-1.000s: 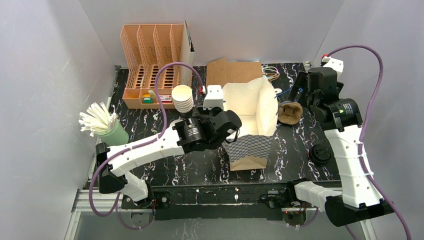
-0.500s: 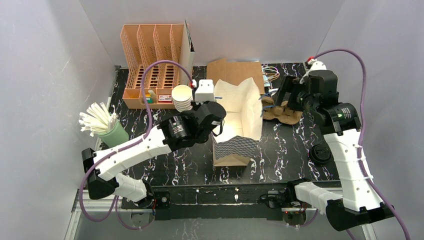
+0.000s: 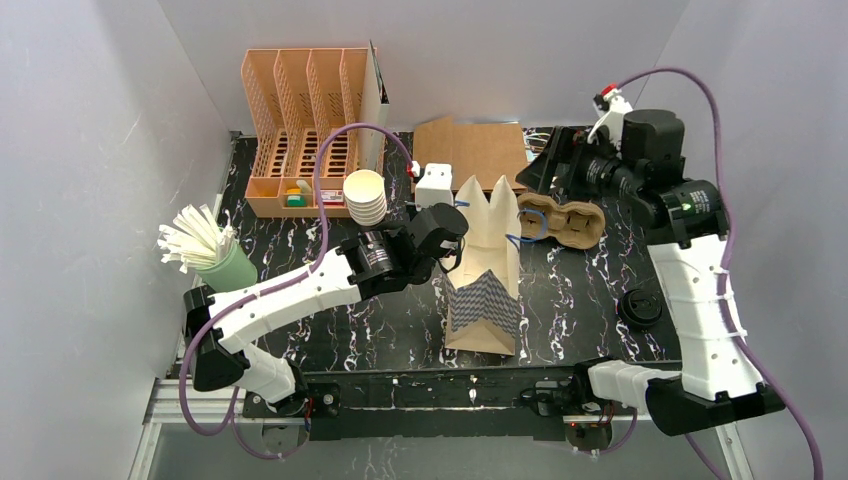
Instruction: Pack the takeout coffee
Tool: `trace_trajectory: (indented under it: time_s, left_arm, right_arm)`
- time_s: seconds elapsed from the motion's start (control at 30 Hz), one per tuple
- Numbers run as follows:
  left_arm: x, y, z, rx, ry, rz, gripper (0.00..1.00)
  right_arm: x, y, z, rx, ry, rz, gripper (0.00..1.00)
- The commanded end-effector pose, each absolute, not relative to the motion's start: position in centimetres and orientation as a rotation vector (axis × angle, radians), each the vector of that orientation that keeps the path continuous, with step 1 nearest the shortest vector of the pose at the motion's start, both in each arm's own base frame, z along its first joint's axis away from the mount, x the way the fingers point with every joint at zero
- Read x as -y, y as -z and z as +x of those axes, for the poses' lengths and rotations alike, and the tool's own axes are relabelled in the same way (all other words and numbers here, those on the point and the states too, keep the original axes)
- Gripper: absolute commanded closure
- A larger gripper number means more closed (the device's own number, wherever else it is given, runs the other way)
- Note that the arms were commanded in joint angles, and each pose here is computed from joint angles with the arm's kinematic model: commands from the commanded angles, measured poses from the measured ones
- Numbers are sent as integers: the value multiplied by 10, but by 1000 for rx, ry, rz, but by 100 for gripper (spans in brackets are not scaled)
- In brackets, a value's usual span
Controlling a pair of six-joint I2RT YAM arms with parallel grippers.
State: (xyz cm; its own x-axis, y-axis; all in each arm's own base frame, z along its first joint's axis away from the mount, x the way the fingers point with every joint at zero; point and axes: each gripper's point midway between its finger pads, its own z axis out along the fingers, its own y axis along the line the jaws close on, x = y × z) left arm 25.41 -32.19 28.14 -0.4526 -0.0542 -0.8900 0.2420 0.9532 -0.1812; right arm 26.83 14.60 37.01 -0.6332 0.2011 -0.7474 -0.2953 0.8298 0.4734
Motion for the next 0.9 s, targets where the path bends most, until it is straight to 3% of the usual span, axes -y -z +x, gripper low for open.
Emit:
trace_trajectory:
  time_s: [0.0,0.07,0.3,0.53,0.63,0.87]
  left_arm:
    - [317,-311,253,-1966,400,87,100]
    - [318,-310,253,-1970,405,88,100]
    - [317,-310,252,-1971,417,78,100]
    - [315,-314,252,-1964,420,74,100]
    - [315,-312,252,-1965,414,75,100]
    - [314,-313,252,-1963,412,73,100]
  right_arm:
    - [-145,-412,261,-2050,-725,-113,2]
    - [-144,-411,267,-2073,-712,-96,2]
    - [-131,-369,294,-2216,-565,-3,21]
    - [-144,-336,307,-2333,-547,-61,23]
    - [-157,-319,308,-2408,-526,-110,32]
    - [-163,-278,306,-2519,-337,-150,40]
